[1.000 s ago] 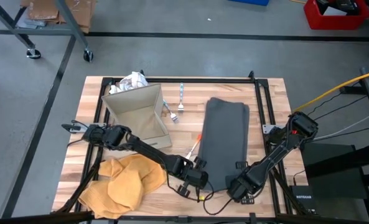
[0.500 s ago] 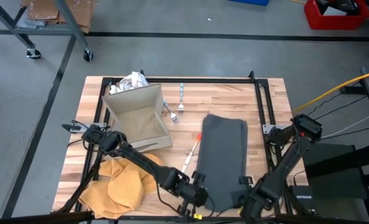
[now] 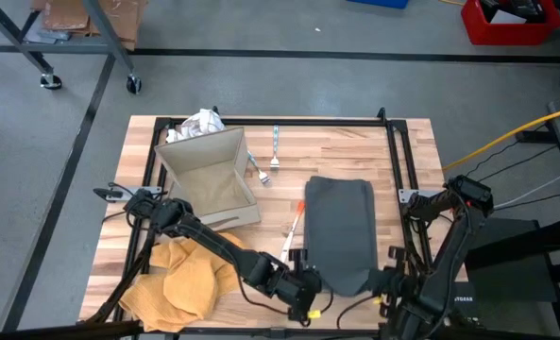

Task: Fold towel
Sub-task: Fold the gray kitchen towel

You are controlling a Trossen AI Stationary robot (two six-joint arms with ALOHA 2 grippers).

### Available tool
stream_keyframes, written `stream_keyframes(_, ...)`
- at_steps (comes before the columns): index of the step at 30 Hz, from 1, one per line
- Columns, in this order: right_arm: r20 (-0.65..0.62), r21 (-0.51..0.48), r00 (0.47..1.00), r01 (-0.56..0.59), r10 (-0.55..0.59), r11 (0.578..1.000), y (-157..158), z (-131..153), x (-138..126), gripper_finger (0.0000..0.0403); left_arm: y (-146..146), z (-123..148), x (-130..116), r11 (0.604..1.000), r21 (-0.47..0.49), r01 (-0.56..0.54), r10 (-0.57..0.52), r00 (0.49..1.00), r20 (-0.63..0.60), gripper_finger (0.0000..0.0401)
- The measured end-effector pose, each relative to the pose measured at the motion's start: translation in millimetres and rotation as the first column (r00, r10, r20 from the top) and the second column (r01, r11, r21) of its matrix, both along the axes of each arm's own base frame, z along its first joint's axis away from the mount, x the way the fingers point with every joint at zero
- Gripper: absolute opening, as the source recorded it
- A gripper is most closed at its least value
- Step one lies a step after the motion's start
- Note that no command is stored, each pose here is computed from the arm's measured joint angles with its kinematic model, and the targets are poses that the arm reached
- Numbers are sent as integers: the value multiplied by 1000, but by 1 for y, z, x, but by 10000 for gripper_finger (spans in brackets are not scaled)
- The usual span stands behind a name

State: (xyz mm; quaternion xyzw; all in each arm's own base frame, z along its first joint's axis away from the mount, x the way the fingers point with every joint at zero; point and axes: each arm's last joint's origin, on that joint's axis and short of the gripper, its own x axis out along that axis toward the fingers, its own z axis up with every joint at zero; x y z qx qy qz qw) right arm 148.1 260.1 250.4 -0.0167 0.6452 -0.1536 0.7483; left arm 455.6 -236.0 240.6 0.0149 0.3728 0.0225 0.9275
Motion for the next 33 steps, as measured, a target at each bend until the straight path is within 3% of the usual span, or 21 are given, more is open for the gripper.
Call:
stream_keyframes(5,-41,-40,996,76,-78,996,-7,3,-1,7,11,0,6,994,-52,-93,94,996,11,0)
stream_keyframes(8,-31,9,997,76,-75,997,-2,2,0,7,8,0,5,996,-73,-57,56,998,-5,0)
stream_keyframes(13,-29,218,999,-9,16,976,18,0,4,7,-15,1,-4,973,-205,109,-118,992,-31,0)
stream_keyframes(17,60,409,995,-102,84,907,41,2,6,7,-39,7,-12,926,-297,231,-237,971,17,0)
stream_keyframes(20,121,488,988,-140,92,862,52,5,5,7,-52,13,-20,910,-321,262,-263,964,42,0)
stream_keyframes(27,161,504,984,-150,79,851,55,7,8,7,-60,27,-30,923,-298,245,-228,969,89,0)
stream_keyframes(33,113,406,994,-48,2,913,41,3,8,7,-50,33,-26,967,-220,129,-100,985,139,0)
